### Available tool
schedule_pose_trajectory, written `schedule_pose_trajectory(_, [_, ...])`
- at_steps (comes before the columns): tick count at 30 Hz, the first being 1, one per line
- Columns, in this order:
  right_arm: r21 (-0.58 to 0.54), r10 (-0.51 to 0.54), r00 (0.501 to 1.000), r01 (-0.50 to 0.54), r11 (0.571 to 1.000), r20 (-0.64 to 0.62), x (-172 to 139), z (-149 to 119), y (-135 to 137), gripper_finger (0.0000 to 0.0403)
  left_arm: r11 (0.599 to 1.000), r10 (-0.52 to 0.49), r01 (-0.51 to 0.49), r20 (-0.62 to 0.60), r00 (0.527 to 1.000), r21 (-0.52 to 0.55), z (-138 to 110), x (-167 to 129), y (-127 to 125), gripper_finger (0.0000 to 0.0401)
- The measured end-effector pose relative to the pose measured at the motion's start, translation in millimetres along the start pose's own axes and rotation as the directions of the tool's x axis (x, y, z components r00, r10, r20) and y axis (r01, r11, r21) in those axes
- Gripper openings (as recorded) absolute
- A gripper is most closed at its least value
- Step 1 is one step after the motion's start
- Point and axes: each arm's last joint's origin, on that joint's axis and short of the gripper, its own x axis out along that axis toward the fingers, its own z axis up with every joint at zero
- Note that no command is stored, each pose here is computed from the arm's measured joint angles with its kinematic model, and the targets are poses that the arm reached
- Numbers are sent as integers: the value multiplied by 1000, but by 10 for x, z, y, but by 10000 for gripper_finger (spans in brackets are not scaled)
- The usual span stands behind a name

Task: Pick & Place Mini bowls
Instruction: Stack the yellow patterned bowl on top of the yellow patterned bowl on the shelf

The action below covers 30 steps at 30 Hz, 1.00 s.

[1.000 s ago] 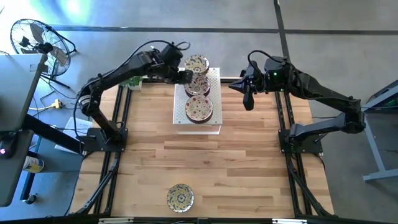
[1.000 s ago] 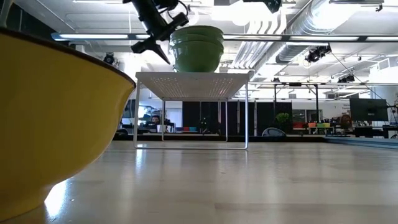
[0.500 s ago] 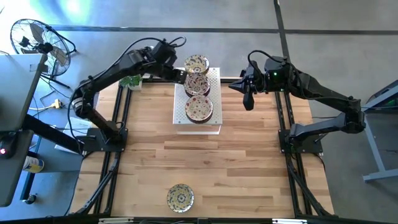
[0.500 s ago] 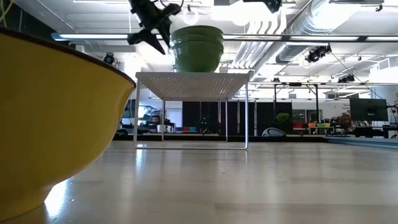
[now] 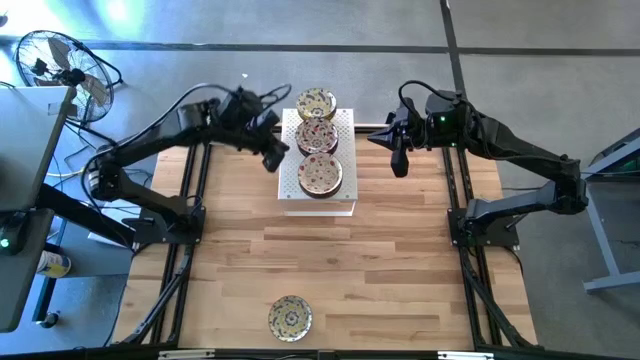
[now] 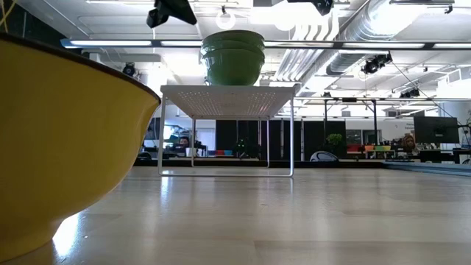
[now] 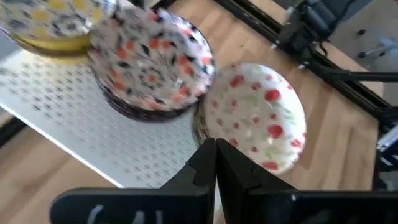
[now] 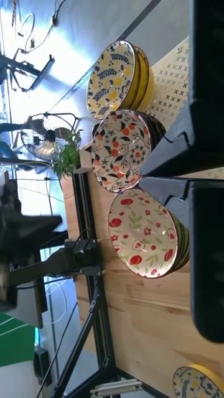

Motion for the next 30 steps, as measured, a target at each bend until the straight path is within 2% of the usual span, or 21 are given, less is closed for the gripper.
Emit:
schedule_pose_trajectory(5, [0, 0, 1000, 0, 1000, 0, 0, 0, 0, 2, 997, -70, 69, -30, 997, -20, -336, -5, -194, 2])
schedule_pose_trajectory(10, [0, 0, 1000, 0, 1000, 0, 1, 0, 0, 1, 986, -142, 153, -159, 977, 60, -695, 42, -463, 2])
schedule_pose_trajectory(13, [7, 0, 1000, 0, 1000, 0, 1, 0, 0, 2, 966, -178, 217, -247, 952, 140, -901, 42, -638, 1])
schedule_pose_trajectory(18, [22, -6, 1000, 6, 1000, -1, 3, -1, -2, 1, 932, -177, 281, -391, 903, 229, -1240, 194, -906, 1])
schedule_pose_trajectory(23, [46, -7, 1000, 8, 999, -1, 3, -1, -3, 2, 896, -225, 377, -494, 840, 232, -1502, 280, -1215, 2])
schedule_pose_trajectory(27, [19, -11, 1000, 11, 1000, -2, 3, -2, -4, 1, 877, -236, 418, -545, 804, 237, -1748, 369, -1479, 27])
schedule_pose_trajectory(30, [28, -12, 1000, 12, 1000, -2, 3, -2, -9, 2, 882, -246, 425, -573, 782, 202, -1893, 433, -1631, 60])
